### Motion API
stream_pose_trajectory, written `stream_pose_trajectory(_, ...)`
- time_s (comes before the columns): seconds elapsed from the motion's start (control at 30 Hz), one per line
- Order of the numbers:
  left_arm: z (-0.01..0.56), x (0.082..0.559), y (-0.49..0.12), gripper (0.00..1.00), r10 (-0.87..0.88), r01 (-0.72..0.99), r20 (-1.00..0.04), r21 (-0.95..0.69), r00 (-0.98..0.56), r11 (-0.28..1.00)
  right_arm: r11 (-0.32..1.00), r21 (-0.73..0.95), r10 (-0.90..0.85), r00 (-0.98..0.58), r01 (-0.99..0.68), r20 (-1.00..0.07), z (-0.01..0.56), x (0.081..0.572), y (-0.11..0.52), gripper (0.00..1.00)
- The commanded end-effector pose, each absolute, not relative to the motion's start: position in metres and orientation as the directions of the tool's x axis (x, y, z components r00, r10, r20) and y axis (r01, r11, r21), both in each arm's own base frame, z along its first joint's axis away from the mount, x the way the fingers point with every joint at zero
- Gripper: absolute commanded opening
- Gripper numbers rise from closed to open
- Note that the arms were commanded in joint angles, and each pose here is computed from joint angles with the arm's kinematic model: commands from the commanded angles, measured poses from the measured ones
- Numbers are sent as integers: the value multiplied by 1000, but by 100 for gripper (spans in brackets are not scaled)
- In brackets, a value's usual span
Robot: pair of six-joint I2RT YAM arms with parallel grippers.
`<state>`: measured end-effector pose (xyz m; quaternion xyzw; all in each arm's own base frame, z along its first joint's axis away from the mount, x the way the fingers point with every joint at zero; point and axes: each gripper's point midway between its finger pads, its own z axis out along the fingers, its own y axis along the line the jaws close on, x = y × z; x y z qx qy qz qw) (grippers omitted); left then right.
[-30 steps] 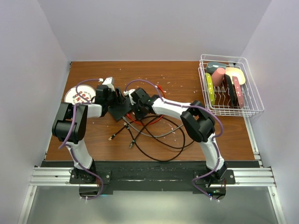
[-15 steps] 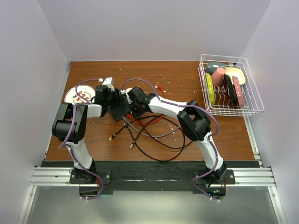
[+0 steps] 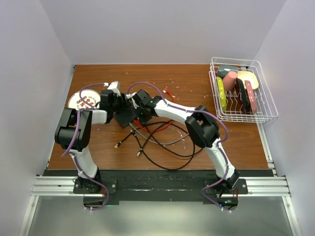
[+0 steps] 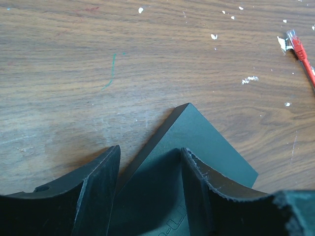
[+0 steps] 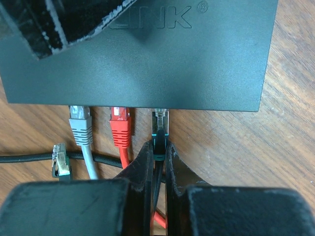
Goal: Insert the plug into the switch port
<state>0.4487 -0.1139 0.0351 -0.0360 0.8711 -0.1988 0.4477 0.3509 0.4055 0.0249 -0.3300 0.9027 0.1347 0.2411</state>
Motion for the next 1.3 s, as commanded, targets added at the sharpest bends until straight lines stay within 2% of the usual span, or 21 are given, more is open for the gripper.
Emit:
stream_pose_trajectory(0.0, 25, 437, -119, 56, -226, 133, -739, -393, -635, 910, 755, 75, -526, -669, -652, -526, 24, 358, 412, 0)
stream_pose_trajectory(0.3, 27, 437, -121, 55, -218, 152, -744, -395, -632, 906, 744, 64, -553, -667, -665, -499, 32, 360, 415, 0)
stream_pose_trajectory(0.57, 26, 437, -123, 54, -214, 161, -743, -398, -634, 903, 775, 73, -492, -673, -628, -552, 48, 373, 415, 0)
stream_pose_trajectory(0.8, 25, 436, -124, 54, -211, 165, -741, -399, -637, 902, 778, 108, -421, -641, -619, -642, 77, 382, 427, 0)
stream_pose_trajectory(1.27, 25, 436, -125, 53, -209, 170, -741, -400, -638, 901, 773, 116, -382, -604, -623, -700, 107, 387, 432, 0)
